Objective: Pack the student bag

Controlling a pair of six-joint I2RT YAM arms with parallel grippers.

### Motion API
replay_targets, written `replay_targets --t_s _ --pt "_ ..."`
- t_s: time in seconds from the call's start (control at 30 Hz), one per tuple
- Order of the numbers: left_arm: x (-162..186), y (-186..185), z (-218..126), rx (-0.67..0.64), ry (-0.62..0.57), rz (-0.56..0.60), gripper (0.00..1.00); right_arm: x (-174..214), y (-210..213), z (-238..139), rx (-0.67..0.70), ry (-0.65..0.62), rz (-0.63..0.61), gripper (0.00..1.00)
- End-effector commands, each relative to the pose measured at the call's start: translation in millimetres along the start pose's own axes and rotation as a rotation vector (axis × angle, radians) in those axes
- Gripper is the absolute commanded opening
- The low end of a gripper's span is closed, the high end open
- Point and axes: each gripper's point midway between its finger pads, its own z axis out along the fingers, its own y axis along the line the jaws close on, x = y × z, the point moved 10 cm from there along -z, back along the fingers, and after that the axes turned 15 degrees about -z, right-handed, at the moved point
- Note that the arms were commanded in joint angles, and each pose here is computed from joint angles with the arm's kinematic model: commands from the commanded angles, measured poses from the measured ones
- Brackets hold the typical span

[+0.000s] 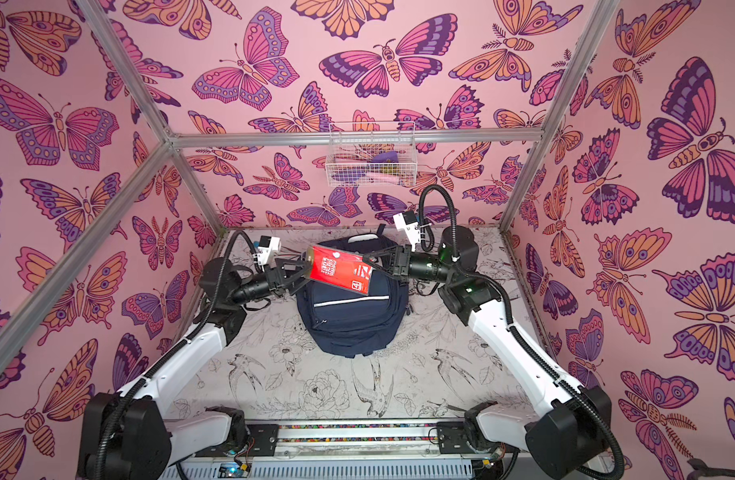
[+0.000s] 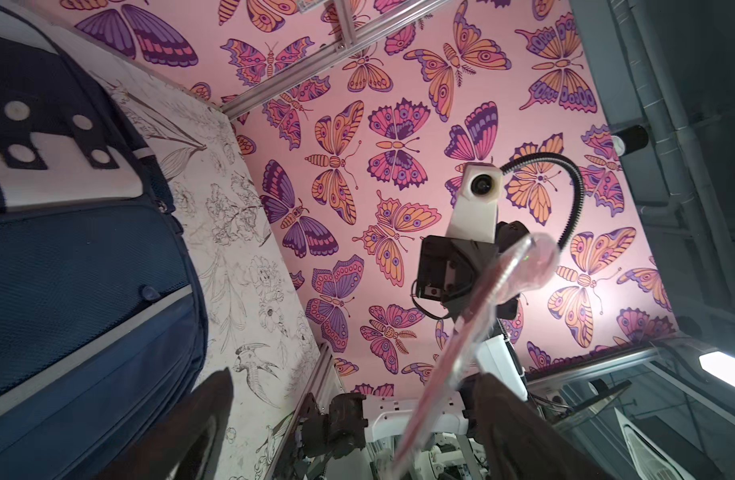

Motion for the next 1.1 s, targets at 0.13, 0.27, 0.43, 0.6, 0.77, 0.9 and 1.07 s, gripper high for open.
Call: replay_targets --t_s 0.13,0.27,0.43,0.6,0.77,0.9,1.07 --pt "15 -18 2 0.129 0.089 0.055 0.65 -3 10 -3 -0.072 -0.023 -0.012 0.00" --pt "17 -24 5 0.178 0.113 0.054 0.43 0 3 0 -0.073 -0.013 0.014 0.00" --pt "20 -26 9 0.202 0.129 0.069 0.10 4 -5 2 -0.061 -0.002 0.038 0.00" --pt "21 -27 10 0.208 0.115 0.083 0.00 8 -15 4 -0.033 0.014 0.060 0.00" --pt "22 -19 7 0.222 0.006 0.073 0.00 6 -17 4 0.009 -0.005 0.067 0.53" --pt "24 -14 3 0.250 -0.107 0.063 0.00 7 -21 4 0.033 -0.032 0.080 0.67" --pt "24 -11 1 0.264 -0.192 0.045 0.00 23 -27 16 0.021 -0.007 0.105 0.60"
